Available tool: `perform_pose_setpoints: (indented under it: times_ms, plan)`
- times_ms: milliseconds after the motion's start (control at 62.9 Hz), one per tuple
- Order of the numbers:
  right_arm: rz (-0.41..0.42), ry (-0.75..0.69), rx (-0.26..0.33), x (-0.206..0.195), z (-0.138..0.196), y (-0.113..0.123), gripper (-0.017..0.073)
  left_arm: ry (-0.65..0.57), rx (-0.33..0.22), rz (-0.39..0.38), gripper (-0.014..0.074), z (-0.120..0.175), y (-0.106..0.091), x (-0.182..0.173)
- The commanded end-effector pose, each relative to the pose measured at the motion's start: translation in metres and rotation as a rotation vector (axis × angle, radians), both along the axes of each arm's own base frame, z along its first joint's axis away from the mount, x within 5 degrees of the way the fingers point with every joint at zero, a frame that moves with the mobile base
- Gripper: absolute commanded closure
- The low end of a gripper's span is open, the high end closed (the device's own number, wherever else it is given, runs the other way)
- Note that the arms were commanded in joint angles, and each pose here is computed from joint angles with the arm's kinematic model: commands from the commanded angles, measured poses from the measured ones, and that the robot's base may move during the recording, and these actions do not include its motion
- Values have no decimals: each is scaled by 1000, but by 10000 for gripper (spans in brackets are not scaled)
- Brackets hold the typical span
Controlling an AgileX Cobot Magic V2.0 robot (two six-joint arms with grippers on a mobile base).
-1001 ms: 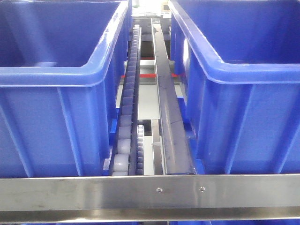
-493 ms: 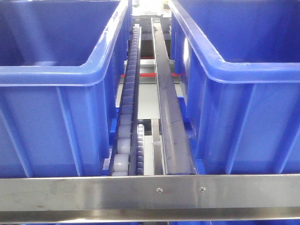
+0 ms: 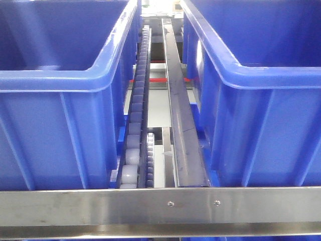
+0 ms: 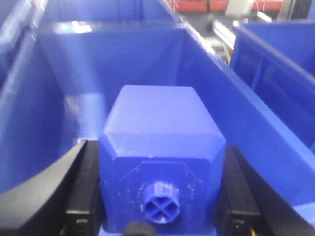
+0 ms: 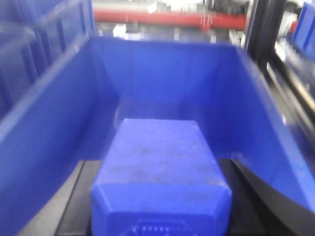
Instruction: Pick and sort blue part to right shelf
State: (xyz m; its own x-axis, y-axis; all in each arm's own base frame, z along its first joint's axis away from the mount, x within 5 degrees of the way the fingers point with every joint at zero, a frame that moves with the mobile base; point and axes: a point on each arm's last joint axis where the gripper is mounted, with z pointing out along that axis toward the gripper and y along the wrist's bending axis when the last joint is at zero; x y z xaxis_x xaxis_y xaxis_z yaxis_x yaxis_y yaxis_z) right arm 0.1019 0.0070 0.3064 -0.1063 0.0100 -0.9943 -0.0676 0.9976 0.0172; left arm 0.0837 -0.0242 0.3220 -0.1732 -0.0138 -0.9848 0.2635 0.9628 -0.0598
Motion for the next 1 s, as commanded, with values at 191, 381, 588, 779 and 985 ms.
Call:
perform_pose_setpoints:
  times_ms: [191,381,588,779,985]
  plan:
    - [0,-17,-6,40,24,3,145,-6,-55,41,320,8,-4,43]
    - [0,44,-10,65,24,4,145,35,-45,72,319,-2,-6,68]
    - [12,118,-16,88,9,8,145,85,-34,82,200,-3,-10,94]
    - [58,161,-23,107,-6,20,145,142,-20,89,51,-8,-15,122]
    - [56,151,-22,112,-8,20,-37,162,-16,89,46,-6,-17,138]
